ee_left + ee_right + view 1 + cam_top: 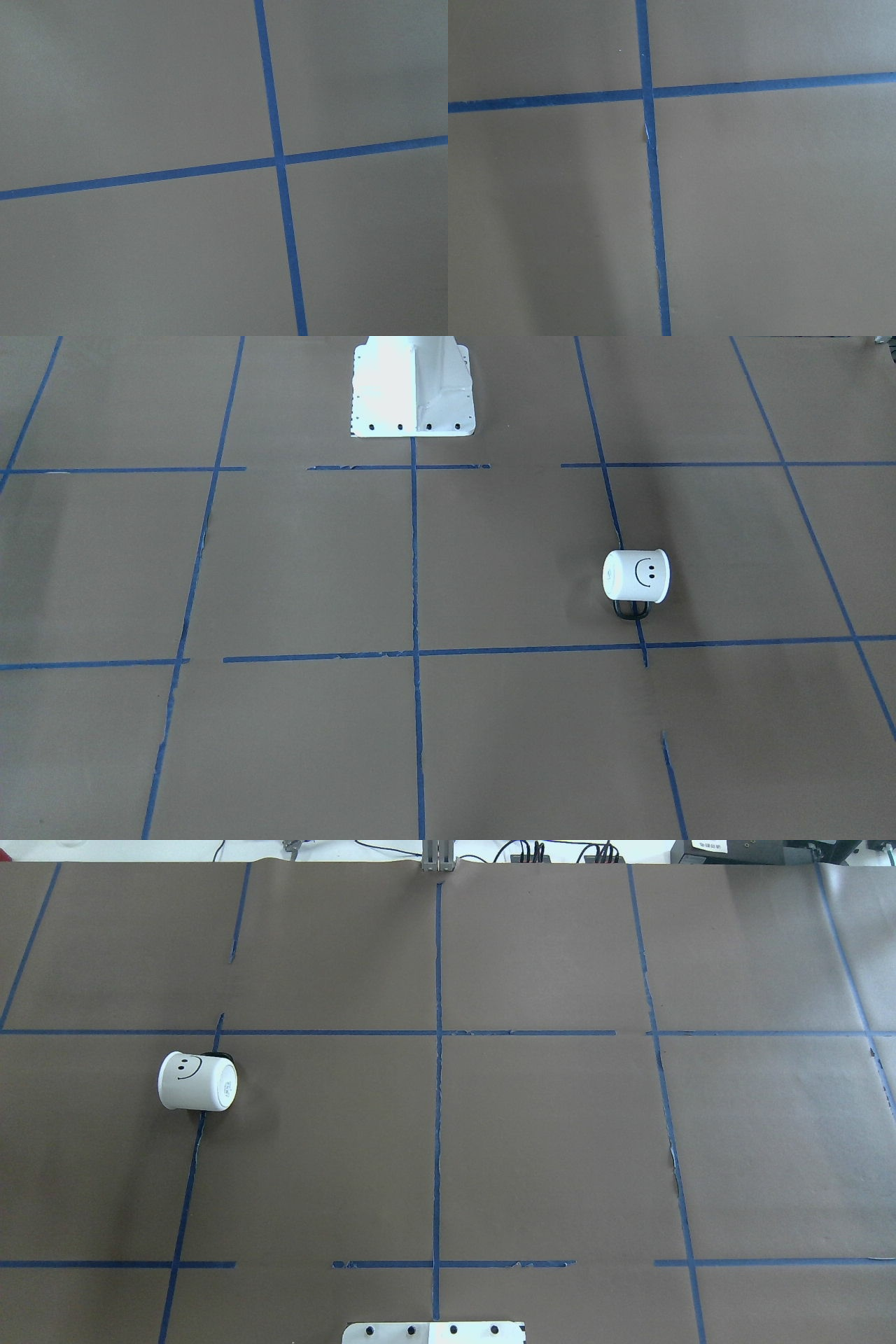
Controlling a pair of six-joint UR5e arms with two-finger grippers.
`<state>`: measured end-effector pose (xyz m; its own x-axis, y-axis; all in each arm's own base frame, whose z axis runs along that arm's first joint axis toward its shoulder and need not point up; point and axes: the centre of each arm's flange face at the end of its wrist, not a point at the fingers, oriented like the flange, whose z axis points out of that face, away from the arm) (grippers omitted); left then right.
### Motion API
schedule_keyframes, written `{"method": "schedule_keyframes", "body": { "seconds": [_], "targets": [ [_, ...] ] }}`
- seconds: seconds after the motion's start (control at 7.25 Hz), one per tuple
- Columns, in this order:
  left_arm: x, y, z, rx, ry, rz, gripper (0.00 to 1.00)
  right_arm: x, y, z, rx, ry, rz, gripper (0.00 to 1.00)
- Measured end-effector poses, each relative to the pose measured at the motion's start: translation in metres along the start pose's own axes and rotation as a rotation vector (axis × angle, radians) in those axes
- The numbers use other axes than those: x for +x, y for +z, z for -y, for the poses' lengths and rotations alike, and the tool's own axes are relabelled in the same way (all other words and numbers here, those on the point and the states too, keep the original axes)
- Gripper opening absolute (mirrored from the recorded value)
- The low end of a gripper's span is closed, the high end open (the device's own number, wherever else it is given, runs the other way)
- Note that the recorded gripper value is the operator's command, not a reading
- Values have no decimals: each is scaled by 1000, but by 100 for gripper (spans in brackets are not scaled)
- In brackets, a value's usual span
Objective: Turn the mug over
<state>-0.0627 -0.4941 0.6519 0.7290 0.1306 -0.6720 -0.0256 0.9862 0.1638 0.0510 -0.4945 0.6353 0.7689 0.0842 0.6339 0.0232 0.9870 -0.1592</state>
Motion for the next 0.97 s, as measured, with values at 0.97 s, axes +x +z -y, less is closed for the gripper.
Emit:
{"method": "schedule_keyframes", "body": {
  "seconds": [0.97],
  "targets": [
    [28, 3, 19, 79, 106, -11, 100, 0, 0, 0, 0, 0, 0, 100]
  ]
}}
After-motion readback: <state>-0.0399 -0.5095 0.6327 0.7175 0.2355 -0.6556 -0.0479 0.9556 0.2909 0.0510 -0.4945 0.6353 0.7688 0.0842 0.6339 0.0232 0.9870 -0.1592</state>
